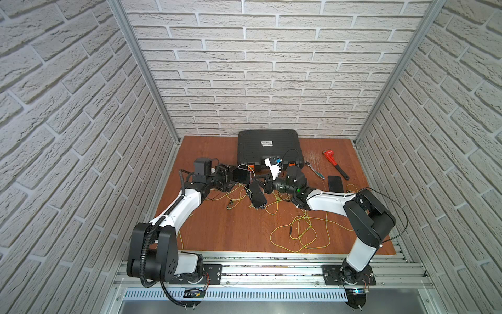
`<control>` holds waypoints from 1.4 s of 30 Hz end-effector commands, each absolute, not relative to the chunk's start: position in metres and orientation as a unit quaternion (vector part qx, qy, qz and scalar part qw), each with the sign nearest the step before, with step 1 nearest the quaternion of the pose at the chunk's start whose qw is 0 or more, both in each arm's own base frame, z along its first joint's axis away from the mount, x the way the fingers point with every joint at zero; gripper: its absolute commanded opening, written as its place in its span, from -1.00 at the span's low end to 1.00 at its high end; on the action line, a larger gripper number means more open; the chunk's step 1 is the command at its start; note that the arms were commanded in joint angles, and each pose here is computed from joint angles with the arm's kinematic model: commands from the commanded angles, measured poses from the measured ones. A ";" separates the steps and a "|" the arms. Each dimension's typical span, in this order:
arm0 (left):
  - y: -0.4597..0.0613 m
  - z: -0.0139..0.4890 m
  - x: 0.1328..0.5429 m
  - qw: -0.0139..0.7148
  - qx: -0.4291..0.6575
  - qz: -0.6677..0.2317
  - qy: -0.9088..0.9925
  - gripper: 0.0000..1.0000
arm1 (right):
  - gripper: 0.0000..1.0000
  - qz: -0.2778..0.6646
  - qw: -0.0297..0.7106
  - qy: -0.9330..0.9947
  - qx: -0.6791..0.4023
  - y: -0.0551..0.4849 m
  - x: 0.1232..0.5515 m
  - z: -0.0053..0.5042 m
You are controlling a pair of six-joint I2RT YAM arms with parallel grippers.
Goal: Plug wired earphones into phones
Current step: Insert the wired earphone into the phone.
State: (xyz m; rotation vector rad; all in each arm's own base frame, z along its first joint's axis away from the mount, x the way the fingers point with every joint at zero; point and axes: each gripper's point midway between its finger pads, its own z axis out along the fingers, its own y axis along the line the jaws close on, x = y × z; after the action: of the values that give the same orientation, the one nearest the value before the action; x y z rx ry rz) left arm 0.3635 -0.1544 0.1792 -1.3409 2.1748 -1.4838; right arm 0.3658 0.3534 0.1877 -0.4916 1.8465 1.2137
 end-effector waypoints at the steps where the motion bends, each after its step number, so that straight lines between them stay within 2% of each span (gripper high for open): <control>1: -0.164 0.210 0.362 0.109 -0.403 -0.544 0.727 -1.00 | -0.88 0.502 0.448 0.708 -0.215 0.363 0.360 0.217; 30: -0.165 0.212 0.362 0.108 -0.402 -0.549 0.725 -1.00 | -0.88 0.497 0.465 0.696 -0.229 0.362 0.357 0.221; 42: -0.195 0.218 0.364 0.089 -0.378 -0.584 0.713 -1.00 | -0.88 0.510 0.483 0.672 -0.235 0.382 0.368 0.223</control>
State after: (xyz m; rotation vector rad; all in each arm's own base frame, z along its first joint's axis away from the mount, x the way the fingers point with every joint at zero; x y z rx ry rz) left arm 0.3726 -0.1596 0.1864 -1.3289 2.1051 -1.5327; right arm 0.3738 0.3622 0.2028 -0.5324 1.7379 1.1956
